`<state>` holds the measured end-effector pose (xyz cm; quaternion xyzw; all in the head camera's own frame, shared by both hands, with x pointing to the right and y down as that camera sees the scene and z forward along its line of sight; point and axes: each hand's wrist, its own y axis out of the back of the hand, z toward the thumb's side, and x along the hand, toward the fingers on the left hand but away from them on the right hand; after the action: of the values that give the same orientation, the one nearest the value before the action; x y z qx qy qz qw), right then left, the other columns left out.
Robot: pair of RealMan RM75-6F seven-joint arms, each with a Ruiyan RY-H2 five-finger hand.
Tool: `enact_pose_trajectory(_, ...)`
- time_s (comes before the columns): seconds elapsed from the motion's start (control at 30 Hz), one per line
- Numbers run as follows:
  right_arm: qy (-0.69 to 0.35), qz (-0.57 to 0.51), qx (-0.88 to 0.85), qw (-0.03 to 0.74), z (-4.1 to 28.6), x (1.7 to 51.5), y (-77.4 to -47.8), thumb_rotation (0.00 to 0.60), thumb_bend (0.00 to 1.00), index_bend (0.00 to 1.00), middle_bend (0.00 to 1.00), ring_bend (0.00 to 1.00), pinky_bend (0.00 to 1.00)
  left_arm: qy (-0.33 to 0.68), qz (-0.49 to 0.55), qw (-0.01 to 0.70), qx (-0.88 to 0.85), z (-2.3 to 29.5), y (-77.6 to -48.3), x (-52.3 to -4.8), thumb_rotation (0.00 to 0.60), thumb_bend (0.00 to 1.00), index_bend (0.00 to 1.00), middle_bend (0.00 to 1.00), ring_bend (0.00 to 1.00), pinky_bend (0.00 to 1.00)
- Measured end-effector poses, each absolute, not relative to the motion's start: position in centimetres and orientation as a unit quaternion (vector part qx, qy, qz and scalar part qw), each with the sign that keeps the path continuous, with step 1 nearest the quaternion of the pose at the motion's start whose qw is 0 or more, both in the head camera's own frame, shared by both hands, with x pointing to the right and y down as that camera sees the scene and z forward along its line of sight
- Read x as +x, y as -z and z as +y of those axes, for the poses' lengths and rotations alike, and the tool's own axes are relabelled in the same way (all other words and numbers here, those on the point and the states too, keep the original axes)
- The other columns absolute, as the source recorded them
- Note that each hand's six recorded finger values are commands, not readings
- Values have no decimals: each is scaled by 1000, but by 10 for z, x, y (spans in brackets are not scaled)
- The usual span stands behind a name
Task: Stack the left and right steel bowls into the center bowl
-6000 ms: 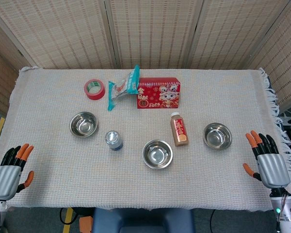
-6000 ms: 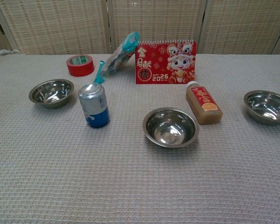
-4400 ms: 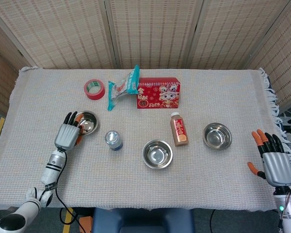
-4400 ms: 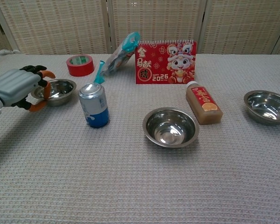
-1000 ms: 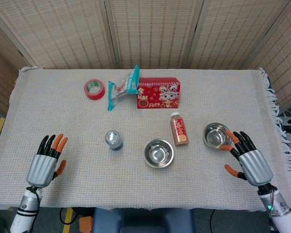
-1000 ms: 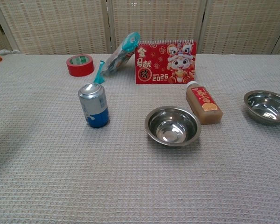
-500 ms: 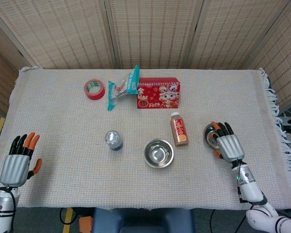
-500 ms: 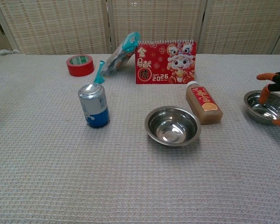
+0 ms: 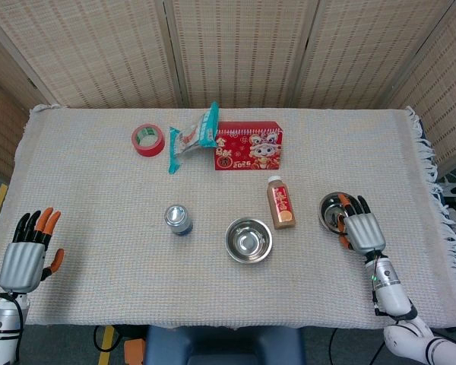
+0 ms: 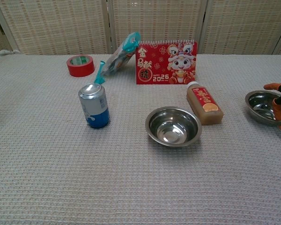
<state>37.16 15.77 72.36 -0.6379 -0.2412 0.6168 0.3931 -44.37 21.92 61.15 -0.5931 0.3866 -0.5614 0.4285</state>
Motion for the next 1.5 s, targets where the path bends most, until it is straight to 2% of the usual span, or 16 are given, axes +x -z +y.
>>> enact_pose_trajectory(0.13,-609,-250,-639,397,156,370,-720,600,428,673,4,0,0,562,387,429,-591,219,-611,-444,600,412,0,0,0,47)
enact_pose_trajectory(0.2,-602,-256,-641,402,155,367,-716,600,447,692,12,0,0,563,387,430,-590,219,-611,-445,600,412,0,0,0,47)
enact_pose_trajectory(0.4,-549,-290,-653,433,152,348,-691,600,450,713,35,0,0,563,390,430,-588,220,-609,-447,600,412,0,0,0,47)
enact_pose_trajectory(0.7,-426,-291,-728,451,154,264,-655,600,450,705,37,0,0,570,392,428,-581,219,-606,-452,600,411,0,0,0,48)
enact_pose_trajectory(0.97,-377,-225,-784,439,163,198,-661,600,450,665,37,0,0,575,402,422,-575,218,-602,-461,600,409,0,0,0,48)
enact_pose_trajectory(1.03,-378,-208,-791,433,167,189,-667,600,450,595,37,0,0,575,403,421,-574,218,-601,-462,600,408,0,0,0,47)
enact_pose_trajectory(1.13,-380,-190,-800,424,173,182,-672,600,445,345,30,0,0,574,404,420,-575,219,-600,-462,600,408,0,0,0,48)
enact_pose_trajectory(1.23,-388,-183,-798,423,174,188,-670,600,301,58,1,0,0,574,404,421,-575,219,-599,-462,600,410,0,0,0,48)
enact_pose_trajectory(1.3,-394,-182,-796,423,175,193,-666,600,214,0,0,0,0,574,404,421,-575,219,-599,-462,600,411,0,0,0,47)
enact_pose_trajectory(1.37,-406,-180,-789,424,175,204,-661,600,155,0,0,0,0,574,402,423,-574,219,-599,-462,600,411,0,0,0,48)
enact_pose_trajectory(1.5,-435,-195,-769,425,174,235,-647,600,128,0,0,0,0,573,401,425,-574,222,-596,-460,600,411,0,0,0,47)
